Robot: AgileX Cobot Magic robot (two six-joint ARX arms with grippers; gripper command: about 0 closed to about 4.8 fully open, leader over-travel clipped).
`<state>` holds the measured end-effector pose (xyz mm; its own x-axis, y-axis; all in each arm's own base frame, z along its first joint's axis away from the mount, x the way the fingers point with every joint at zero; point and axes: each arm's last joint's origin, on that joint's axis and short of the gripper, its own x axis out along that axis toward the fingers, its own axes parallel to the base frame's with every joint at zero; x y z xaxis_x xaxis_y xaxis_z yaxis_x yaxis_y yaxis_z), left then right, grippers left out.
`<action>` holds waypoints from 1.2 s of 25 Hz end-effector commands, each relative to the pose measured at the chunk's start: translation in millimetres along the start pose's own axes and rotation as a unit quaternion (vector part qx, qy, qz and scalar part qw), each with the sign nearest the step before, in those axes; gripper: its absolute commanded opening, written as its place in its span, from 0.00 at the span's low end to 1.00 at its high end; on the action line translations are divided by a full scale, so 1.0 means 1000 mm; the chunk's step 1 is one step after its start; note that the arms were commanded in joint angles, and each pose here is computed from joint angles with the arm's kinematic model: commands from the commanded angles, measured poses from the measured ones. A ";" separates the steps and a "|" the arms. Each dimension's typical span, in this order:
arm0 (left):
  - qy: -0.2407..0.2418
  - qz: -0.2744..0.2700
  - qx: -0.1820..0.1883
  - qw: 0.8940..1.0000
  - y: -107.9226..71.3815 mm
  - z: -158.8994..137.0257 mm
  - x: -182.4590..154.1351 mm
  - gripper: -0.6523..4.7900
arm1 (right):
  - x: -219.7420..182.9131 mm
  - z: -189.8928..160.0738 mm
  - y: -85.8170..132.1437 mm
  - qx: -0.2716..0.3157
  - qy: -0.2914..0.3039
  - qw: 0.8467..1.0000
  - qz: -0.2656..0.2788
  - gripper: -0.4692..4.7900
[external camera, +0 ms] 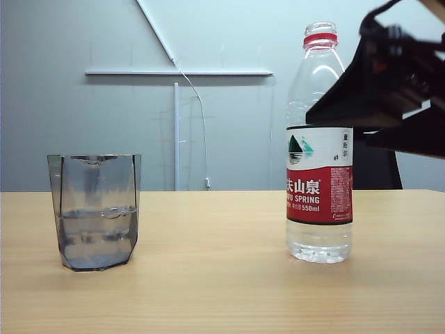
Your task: Pick up the mineral water bottle on the table and pour water into the mug until it's half full.
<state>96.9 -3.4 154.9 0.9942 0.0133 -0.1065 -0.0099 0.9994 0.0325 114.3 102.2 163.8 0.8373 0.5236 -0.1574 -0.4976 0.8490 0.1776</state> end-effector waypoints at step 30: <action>-0.005 0.009 -0.003 1.000 0.002 0.002 0.000 0.12 | -0.060 0.018 -0.009 0.058 -0.090 0.994 0.026 0.09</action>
<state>96.9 -1.7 154.9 0.9939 0.0300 -0.1066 -0.0266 0.9991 0.0325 72.8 62.4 187.0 0.8443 0.5356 0.0136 -0.5156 0.8054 0.2924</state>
